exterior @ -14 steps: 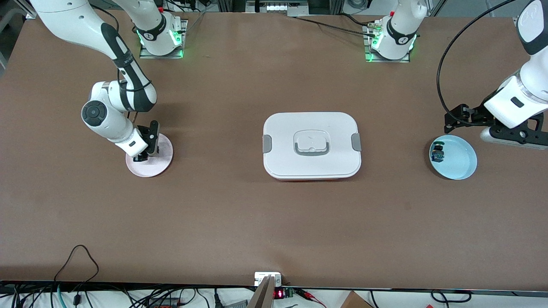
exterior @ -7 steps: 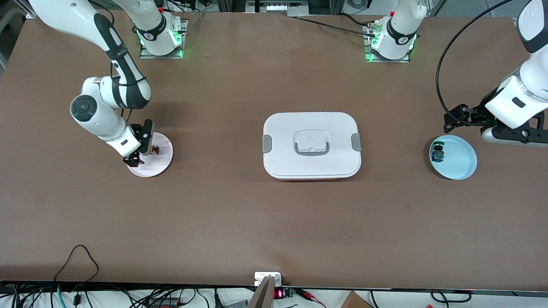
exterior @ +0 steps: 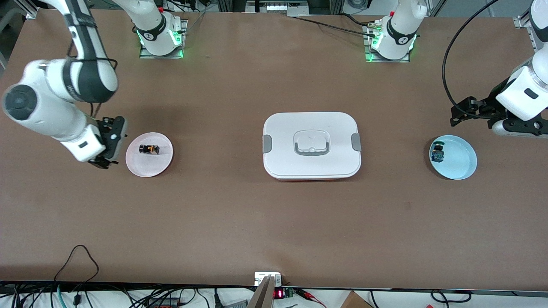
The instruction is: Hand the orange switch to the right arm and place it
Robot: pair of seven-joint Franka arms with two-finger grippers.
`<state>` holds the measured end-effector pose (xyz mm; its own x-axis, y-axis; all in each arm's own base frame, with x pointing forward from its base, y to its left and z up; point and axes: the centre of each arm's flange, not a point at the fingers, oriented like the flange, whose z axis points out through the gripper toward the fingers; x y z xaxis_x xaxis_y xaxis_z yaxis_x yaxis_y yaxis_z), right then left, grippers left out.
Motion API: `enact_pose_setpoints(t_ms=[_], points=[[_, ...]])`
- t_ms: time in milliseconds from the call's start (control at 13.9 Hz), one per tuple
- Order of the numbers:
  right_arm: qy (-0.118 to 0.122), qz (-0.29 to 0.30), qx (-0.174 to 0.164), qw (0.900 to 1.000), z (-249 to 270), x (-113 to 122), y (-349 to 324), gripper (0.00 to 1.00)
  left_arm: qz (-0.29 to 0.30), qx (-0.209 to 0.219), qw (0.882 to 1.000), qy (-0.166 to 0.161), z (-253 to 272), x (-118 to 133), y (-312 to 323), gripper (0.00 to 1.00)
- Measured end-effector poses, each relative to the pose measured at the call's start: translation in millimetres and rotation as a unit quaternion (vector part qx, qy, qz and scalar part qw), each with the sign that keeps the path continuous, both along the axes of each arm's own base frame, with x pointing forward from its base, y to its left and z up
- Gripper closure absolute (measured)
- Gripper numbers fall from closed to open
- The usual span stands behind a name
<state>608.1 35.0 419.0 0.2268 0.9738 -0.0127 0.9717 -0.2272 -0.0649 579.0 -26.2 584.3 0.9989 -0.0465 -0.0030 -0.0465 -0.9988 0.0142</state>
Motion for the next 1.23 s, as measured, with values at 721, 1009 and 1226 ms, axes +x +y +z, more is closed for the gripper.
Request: enact_pose_setpoints(t_ms=[721, 1009, 1226], points=[[0.099, -0.451, -0.033, 0.887, 94, -16, 35, 0.00, -0.003, 0.000, 1.000, 0.002, 0, -1, -3, 0.00], [0.103, -0.517, -0.045, 0.849, 109, -16, 32, 0.00, -0.002, 0.000, 1.000, 0.002, 0, -1, -2, 0.00], [0.061, -0.548, -0.039, 0.833, 114, -4, -1, 0.00, -0.002, 0.000, 1.000, 0.002, 0, -1, -2, 0.00]])
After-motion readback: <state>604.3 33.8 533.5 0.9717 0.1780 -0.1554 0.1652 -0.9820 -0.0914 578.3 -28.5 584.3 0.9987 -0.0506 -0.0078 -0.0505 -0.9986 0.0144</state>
